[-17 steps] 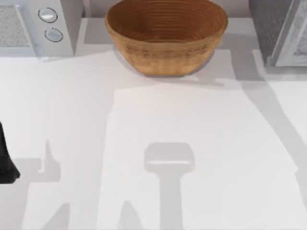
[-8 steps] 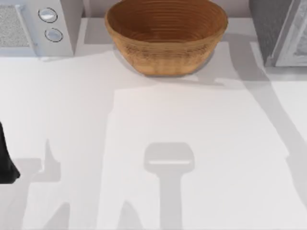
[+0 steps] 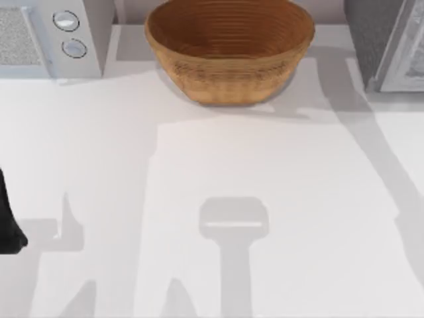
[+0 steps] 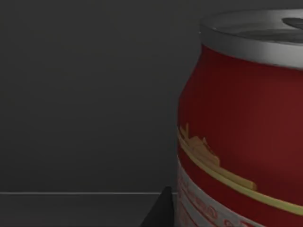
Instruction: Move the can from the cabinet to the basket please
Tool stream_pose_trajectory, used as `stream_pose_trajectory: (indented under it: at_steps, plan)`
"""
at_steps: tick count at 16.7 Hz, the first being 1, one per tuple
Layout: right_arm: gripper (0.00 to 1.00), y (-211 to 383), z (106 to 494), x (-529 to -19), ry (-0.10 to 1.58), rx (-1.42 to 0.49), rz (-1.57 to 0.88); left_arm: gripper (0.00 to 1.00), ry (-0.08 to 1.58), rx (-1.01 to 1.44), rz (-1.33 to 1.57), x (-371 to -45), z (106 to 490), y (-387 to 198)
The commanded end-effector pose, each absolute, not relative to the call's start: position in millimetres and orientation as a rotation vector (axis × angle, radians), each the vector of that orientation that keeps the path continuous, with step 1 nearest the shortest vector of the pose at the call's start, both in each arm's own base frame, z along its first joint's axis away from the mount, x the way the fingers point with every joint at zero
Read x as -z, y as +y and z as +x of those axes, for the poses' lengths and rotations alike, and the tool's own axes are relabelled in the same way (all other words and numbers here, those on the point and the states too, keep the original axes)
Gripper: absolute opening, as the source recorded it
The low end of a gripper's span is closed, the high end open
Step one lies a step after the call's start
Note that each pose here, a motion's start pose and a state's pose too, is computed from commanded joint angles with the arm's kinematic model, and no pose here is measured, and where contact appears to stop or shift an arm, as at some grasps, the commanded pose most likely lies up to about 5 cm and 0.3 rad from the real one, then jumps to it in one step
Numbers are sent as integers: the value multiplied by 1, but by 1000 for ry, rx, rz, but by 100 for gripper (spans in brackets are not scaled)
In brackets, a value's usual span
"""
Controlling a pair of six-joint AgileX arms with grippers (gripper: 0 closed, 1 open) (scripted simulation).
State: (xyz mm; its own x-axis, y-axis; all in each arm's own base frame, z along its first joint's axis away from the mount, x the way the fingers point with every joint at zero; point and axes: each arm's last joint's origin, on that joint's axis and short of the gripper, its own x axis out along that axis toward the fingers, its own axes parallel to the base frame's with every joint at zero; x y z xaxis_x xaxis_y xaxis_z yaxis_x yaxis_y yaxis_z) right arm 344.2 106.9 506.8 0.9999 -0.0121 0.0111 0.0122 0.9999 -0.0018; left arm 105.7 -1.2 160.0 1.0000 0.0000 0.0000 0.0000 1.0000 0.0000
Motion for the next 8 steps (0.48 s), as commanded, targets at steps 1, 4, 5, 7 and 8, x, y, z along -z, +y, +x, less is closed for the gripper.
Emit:
stream_pose_trajectory:
  at_steps: [1, 4, 5, 7, 8]
  plan:
    - [32, 107, 344, -507, -11, 12, -2, 100, 0, 0, 0, -160, 106, -1]
    - [10, 107, 344, -507, -11, 12, -2, 100, 0, 0, 0, -160, 106, -1]
    - [2, 107, 344, -507, -11, 12, -2, 100, 0, 0, 0, -160, 106, -1]
    - [0, 107, 344, -507, -11, 12, -2, 100, 0, 0, 0, -160, 106, -1]
    - [0, 107, 344, -507, -11, 12, -2, 100, 0, 0, 0, -160, 106, -1]
